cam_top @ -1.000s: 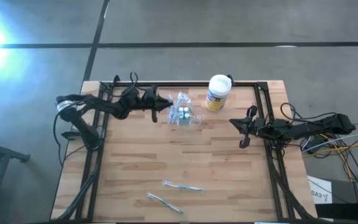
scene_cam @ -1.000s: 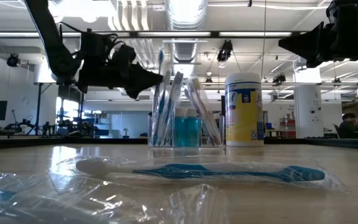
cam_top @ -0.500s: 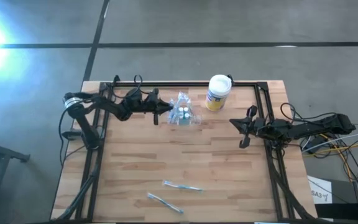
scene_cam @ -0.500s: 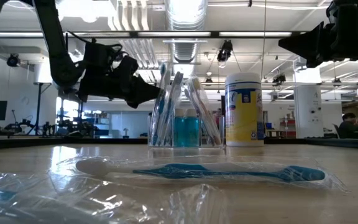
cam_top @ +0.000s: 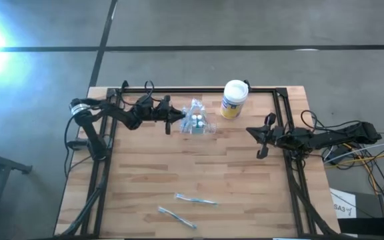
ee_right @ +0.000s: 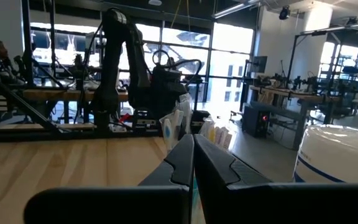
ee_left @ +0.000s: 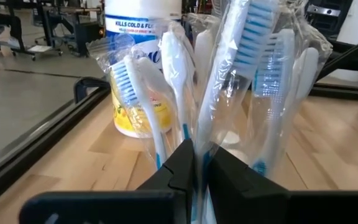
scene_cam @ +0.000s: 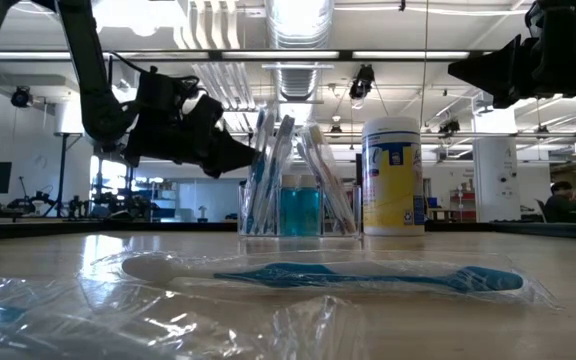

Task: Pick & Place toothbrushing station
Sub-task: Put the blue toothbrush into the transparent organizer

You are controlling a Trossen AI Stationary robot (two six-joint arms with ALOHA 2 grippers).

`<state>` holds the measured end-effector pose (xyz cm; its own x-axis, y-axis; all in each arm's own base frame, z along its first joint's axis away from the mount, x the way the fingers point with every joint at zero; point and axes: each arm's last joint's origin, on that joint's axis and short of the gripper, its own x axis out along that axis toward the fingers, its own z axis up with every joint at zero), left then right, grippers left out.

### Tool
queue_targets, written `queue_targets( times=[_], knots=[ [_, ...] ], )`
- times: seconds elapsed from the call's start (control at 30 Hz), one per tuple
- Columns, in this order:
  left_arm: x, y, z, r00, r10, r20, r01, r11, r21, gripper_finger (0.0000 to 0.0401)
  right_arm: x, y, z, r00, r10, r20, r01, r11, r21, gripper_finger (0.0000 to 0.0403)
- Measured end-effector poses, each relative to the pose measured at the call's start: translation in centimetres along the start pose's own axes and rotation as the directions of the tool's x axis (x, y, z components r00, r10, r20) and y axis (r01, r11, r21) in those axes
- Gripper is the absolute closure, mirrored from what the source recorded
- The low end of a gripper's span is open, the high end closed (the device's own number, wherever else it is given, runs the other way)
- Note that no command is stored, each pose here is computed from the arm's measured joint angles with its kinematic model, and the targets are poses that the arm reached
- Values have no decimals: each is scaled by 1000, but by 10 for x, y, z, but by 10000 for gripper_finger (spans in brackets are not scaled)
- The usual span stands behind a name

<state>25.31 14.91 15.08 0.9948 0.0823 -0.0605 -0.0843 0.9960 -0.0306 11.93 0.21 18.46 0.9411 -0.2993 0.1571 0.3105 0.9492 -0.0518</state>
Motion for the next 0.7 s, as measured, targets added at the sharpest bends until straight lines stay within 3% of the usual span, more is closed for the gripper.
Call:
queue_targets(
  times=[0.17, 0.47, 0.7],
  knots=[
    [0, 0, 0, 1000, 4, -3, -4, 999, -38, 335, 0, 0, 0, 1000, 0, 0, 0, 1000, 0, 394],
    [-1, -1, 2, 1000, -6, -6, 6, 999, -45, 236, 0, 0, 0, 1000, 1, 0, -1, 1000, 0, 394],
    [-9, -8, 21, 993, -114, 37, 114, 993, -8, 160, 0, 0, 0, 1000, 2, 0, -2, 1000, 0, 394]
  ],
)
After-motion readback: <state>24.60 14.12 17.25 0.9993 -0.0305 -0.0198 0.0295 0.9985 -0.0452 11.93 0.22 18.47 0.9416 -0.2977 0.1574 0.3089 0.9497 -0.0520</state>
